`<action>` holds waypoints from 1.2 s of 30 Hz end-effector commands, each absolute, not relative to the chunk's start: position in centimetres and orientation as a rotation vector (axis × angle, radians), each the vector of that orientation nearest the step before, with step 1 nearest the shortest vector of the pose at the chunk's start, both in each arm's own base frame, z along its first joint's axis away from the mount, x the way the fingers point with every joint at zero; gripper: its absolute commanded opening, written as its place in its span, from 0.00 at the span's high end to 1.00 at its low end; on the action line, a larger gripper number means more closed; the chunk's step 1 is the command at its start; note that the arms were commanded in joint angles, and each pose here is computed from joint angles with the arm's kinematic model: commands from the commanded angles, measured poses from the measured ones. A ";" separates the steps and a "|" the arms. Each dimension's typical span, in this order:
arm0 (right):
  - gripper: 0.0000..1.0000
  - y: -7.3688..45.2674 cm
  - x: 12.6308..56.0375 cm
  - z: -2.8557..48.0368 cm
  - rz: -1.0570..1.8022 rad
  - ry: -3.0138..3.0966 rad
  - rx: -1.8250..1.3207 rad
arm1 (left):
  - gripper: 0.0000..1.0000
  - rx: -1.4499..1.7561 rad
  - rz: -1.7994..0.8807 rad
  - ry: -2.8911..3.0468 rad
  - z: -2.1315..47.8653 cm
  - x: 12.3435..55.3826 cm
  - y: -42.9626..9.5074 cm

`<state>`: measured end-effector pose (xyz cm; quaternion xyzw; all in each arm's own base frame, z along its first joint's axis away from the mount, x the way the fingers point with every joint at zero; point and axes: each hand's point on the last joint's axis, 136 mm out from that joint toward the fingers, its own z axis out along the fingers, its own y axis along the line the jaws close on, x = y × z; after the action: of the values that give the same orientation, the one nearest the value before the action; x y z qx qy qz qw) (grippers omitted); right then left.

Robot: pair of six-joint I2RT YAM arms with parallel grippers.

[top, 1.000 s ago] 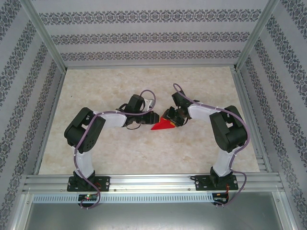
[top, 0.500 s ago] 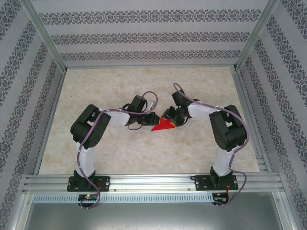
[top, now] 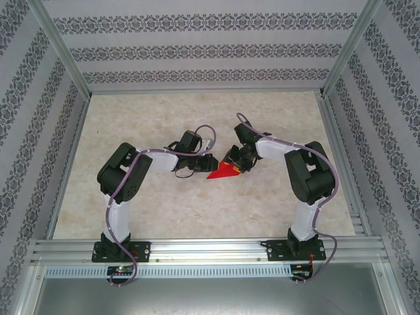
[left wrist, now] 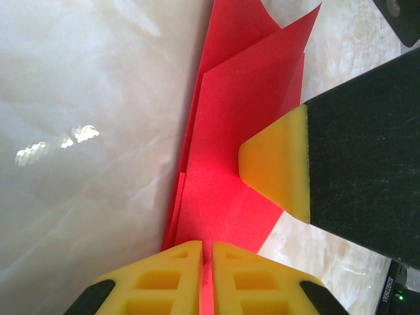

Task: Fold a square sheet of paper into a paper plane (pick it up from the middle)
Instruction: Fourth fold the wing at the center of the table.

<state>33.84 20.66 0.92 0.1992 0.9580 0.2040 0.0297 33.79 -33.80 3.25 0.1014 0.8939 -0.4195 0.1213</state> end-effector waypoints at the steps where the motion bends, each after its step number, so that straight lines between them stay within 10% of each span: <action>1: 0.57 16.5 28.7 -5.8 0.273 3.176 0.686 | 0.87 0.289 -1.204 2.623 2.9 34.4 -33.6; 36: 0.53 16.7 28.4 -7.2 0.226 3.231 0.688 | 0.88 0.288 -1.165 2.669 1.5 34.9 -34.2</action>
<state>33.60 20.84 0.57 0.1887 0.9641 0.1870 -0.0033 34.86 -34.47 2.68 0.0989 0.8970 -0.4149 0.1157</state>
